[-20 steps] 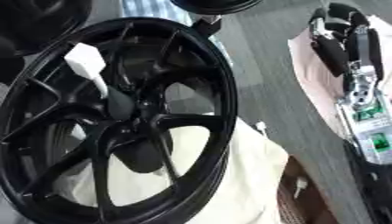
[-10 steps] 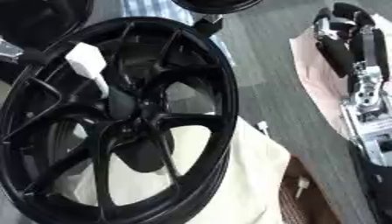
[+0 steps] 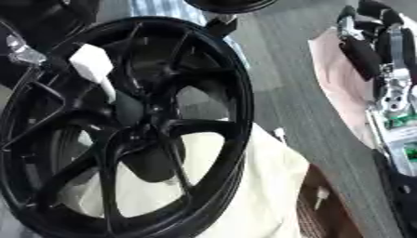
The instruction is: Pull the pin out of the wheel hub.
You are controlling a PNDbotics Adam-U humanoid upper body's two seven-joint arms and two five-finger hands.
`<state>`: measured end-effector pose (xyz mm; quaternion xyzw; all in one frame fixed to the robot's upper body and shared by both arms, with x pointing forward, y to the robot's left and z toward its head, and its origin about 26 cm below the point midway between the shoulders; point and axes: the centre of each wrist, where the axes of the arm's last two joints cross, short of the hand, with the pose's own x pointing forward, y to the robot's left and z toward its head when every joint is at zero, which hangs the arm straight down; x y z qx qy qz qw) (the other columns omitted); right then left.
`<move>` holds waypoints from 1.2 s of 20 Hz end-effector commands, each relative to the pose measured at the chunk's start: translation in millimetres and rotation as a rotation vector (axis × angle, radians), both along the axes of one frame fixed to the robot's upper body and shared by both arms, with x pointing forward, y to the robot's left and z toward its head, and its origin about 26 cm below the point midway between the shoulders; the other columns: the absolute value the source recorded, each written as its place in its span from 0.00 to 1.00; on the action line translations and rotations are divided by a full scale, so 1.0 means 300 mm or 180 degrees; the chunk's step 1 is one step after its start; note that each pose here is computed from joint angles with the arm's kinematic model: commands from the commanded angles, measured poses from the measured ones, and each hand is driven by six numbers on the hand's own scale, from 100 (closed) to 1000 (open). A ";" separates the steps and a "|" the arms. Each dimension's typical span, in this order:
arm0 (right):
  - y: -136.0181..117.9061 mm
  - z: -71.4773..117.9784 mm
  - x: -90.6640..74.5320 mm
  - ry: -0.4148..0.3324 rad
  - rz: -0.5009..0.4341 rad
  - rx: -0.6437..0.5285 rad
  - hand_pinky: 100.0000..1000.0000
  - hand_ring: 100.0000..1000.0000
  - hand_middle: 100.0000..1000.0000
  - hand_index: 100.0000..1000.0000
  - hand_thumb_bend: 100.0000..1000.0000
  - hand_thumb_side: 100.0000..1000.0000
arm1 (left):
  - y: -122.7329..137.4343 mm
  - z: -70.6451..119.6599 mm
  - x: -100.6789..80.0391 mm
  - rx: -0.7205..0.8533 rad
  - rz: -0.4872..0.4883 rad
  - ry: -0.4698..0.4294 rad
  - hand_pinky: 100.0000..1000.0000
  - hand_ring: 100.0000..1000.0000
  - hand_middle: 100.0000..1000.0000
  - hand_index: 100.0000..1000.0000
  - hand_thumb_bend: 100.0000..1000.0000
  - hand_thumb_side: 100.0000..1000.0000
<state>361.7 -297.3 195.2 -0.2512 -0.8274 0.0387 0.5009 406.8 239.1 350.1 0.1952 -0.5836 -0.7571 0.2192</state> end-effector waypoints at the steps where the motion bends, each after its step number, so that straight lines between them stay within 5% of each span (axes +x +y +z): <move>1: 0.011 0.044 -0.004 -0.0136 0.0059 -0.0028 0.87 0.78 0.79 0.83 0.07 0.50 | 0.004 0.029 0.004 0.0389 -0.0235 -0.0035 0.79 0.75 0.74 0.83 0.48 0.63; 24: 0.037 0.062 0.001 -0.0211 0.0135 0.0033 0.87 0.78 0.79 0.83 0.07 0.50 | 0.021 -0.086 0.089 0.0563 -0.0130 0.0211 0.78 0.73 0.71 0.80 0.37 0.50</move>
